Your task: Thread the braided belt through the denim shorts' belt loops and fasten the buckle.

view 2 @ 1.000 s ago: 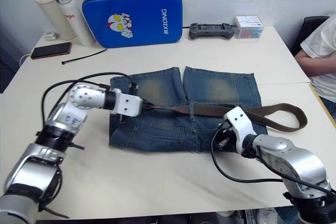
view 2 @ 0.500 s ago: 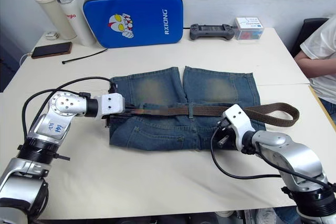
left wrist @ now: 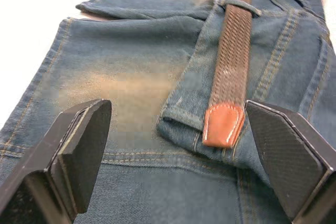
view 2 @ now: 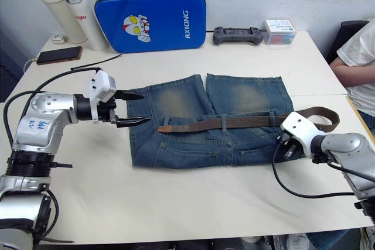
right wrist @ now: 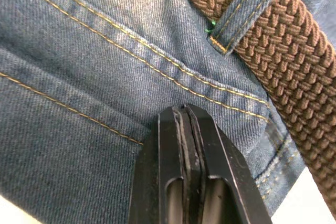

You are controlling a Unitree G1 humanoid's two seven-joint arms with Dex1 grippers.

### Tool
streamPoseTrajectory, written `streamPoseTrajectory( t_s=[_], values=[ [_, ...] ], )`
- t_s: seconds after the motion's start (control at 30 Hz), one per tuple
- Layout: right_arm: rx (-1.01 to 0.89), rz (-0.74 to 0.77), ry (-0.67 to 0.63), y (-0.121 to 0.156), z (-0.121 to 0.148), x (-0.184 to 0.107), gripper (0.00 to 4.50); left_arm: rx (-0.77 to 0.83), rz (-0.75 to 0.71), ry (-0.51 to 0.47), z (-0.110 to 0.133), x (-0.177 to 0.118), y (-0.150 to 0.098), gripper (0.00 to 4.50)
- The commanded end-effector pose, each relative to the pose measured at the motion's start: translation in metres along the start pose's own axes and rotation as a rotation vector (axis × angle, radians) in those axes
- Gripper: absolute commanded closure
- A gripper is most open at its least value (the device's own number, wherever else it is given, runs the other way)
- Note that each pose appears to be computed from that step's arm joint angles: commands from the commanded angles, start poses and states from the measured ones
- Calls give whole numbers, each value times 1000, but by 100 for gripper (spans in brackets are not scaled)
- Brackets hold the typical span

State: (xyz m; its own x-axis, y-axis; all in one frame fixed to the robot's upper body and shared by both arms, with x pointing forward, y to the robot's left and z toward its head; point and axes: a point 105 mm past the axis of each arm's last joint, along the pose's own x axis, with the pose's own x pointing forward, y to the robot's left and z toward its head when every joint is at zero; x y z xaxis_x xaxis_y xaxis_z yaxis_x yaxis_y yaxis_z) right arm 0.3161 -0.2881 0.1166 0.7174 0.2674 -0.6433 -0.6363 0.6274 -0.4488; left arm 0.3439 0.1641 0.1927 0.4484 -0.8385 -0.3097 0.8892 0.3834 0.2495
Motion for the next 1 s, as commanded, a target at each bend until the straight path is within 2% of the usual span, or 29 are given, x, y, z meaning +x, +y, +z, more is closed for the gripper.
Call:
streamPoseTrajectory(
  t_s=[0.03, 0.1, 0.2, 0.37, 0.47, 0.6, 0.73, 0.77, 0.8, 0.83, 0.9, 0.93, 1.0],
  values=[
    [-54, -44, 120, -15, -34, 3, 450, 16, -18, -36, 11, 2, -9, 4],
    [-69, -43, 93, -18, -29, 6, 450, 5, -32, -45, 12, 5, -14, 4],
    [-100, -113, -14, -33, -2, 2, 450, -12, -48, -69, 15, 10, -22, 4],
    [-52, -155, -120, -48, 28, -21, 450, -28, -80, -87, 17, 19, -30, 4],
    [-3, -104, -207, -41, 54, -37, 450, -33, -99, -92, 17, 23, -32, 4],
    [77, 52, -315, -9, 90, -53, 450, -35, -107, -92, 17, 24, -31, 4],
    [80, 215, -344, 35, 109, -58, 323, -31, -107, -74, 15, 22, -29, 0],
    [65, 270, -351, 52, 113, -57, 267, -30, -106, -71, 14, 22, -28, 0],
    [15, 305, -346, 67, 116, -55, 236, -29, -104, -65, 14, 21, -27, 0],
    [-17, 335, -335, 79, 115, -54, 177, -28, -103, -62, 13, 21, -27, 0],
    [-27, 387, -297, 95, 109, -50, 92, -28, -104, -58, 13, 21, -27, 0],
    [-30, 405, -275, 100, 105, -48, 61, -26, -108, -53, 12, 22, -27, 0],
    [-71, 410, -239, 106, 98, -41, 61, -24, -111, -49, 11, 23, -27, 0]
  ],
)
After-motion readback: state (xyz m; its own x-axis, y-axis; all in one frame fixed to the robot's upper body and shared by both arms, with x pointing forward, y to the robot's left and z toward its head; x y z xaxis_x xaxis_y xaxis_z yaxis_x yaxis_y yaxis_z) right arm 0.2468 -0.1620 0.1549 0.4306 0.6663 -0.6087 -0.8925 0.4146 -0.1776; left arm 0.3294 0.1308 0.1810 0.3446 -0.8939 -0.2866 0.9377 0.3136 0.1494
